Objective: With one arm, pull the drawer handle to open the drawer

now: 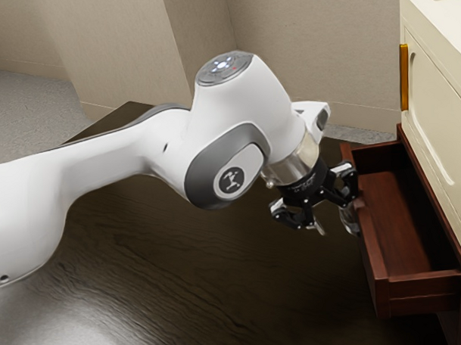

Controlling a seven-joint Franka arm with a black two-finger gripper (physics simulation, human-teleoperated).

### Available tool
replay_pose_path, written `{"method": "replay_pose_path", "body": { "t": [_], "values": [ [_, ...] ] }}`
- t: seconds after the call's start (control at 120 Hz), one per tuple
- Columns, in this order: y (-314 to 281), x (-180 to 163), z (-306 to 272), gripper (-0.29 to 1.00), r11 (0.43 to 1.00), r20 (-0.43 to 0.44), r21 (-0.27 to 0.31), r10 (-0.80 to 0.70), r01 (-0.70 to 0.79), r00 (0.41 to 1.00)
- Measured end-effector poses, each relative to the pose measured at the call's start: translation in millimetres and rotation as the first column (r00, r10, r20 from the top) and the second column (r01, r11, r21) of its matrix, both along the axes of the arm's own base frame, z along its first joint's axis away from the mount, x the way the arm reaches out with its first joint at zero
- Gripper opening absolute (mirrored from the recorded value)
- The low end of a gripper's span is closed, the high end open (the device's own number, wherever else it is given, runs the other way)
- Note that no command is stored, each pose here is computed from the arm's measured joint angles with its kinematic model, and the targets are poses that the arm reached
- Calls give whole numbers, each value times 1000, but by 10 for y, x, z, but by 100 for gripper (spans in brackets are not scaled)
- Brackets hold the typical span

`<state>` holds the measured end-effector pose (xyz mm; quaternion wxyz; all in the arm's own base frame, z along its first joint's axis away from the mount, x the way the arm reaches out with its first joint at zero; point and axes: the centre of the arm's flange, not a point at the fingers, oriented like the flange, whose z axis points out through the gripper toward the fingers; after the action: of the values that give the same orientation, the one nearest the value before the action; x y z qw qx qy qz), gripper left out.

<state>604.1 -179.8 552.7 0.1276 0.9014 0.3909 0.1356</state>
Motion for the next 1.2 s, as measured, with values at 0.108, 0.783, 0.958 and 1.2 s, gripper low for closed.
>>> {"method": "replay_pose_path", "body": {
  "t": [0.108, 0.783, 0.958, 1.2],
  "values": [
    [36, -35, 11, 26, 1000, 1, 4, 3, -3, 1000],
    [230, -238, -10, 26, 1000, 13, 15, 27, -27, 1000],
    [281, -283, -26, 26, 999, 12, 21, 33, -33, 999],
    [384, -356, -16, 26, 999, 20, 22, 48, -48, 999]
  ]
}}
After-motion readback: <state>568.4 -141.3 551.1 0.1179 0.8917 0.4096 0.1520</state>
